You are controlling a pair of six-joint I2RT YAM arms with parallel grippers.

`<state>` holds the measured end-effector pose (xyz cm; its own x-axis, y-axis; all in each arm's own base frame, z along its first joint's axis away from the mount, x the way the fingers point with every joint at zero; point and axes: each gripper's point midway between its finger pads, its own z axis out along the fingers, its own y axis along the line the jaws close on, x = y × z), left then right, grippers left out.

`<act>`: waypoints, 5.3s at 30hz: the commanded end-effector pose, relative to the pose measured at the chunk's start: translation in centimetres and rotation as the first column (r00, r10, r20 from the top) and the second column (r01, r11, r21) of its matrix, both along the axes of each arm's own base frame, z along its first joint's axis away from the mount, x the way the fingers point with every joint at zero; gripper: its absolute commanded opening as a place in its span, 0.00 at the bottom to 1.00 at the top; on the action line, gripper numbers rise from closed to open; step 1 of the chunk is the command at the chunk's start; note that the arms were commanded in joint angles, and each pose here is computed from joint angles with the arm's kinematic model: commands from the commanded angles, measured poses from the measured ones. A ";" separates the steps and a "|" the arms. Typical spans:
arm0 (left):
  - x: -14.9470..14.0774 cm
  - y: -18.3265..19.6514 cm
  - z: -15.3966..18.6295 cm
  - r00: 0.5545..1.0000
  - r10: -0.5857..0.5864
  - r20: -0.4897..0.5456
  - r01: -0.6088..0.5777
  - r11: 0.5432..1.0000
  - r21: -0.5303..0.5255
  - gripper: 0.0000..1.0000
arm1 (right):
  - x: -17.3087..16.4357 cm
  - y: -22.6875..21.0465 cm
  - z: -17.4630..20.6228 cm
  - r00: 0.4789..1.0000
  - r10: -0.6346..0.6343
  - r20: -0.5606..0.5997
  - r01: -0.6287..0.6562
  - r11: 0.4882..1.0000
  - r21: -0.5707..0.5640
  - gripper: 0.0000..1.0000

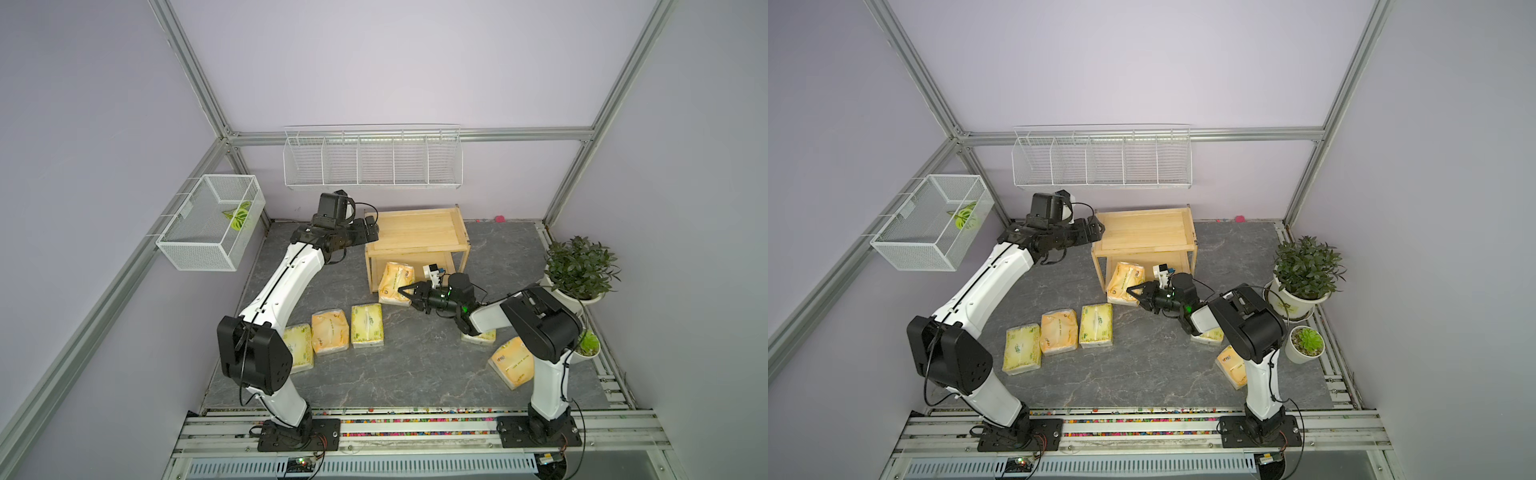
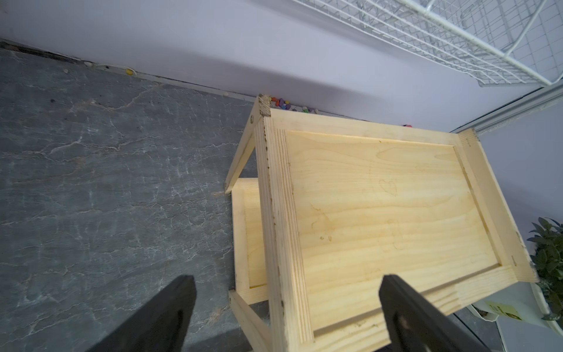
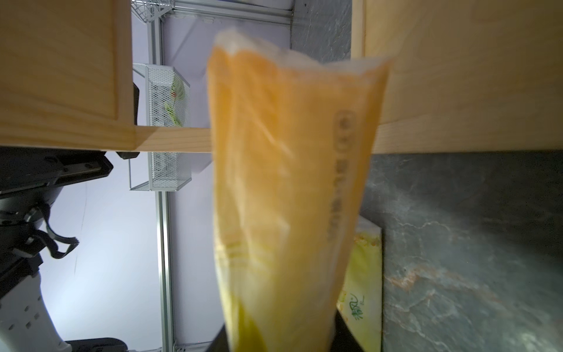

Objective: Place the tissue boxes on the shelf by color
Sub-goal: Place a box of tissues on the shelf.

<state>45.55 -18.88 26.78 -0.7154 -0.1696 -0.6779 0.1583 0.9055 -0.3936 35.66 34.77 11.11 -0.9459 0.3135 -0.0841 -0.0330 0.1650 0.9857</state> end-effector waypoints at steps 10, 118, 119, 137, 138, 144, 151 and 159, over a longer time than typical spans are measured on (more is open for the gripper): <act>1.1 -1.8 -3.0 0.996 -0.040 -0.081 0.032 0.995 -0.095 1.00 | 3.4 0.8 1.9 0.994 -0.064 0.093 0.061 0.998 0.034 0.30; -0.4 -3.1 -6.6 0.982 -0.113 -0.148 0.093 0.986 -0.138 1.00 | 9.2 4.1 -6.7 0.976 0.215 0.041 -0.207 0.967 -0.149 0.53; -0.4 -3.1 -6.5 0.982 -0.116 -0.148 0.095 0.986 -0.138 1.00 | 9.1 4.1 -6.7 0.976 0.215 0.042 -0.207 0.967 -0.152 0.55; -0.4 -3.2 -6.4 0.983 -0.115 -0.143 0.095 0.986 -0.140 1.00 | 9.1 0.7 -6.5 0.994 0.094 0.056 -0.074 0.955 -0.288 0.85; -0.4 -3.2 -6.4 0.983 -0.114 -0.144 0.094 0.986 -0.140 1.00 | 9.1 0.5 -6.6 0.995 0.083 0.057 -0.063 0.954 -0.294 0.87; -0.5 -3.1 -6.5 0.983 -0.114 -0.146 0.094 0.986 -0.139 1.00 | 9.1 0.2 -6.8 0.997 0.051 0.064 -0.030 0.954 -0.299 0.90; -0.4 -3.2 -6.4 0.982 -0.117 -0.146 0.097 0.985 -0.139 1.00 | 9.4 -0.6 -6.6 0.995 0.009 0.095 0.024 0.941 -0.338 0.91; -0.4 -3.2 -6.5 0.982 -0.117 -0.146 0.097 0.986 -0.139 1.00 | 9.4 -1.5 -6.9 0.993 -0.056 0.106 0.089 0.935 -0.342 0.90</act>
<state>45.37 -22.11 21.24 -0.8165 -0.1801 -0.5485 0.1845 0.8189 -0.5435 45.42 35.16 7.96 -0.9014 0.2695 -0.3390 -0.2076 0.4182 0.8843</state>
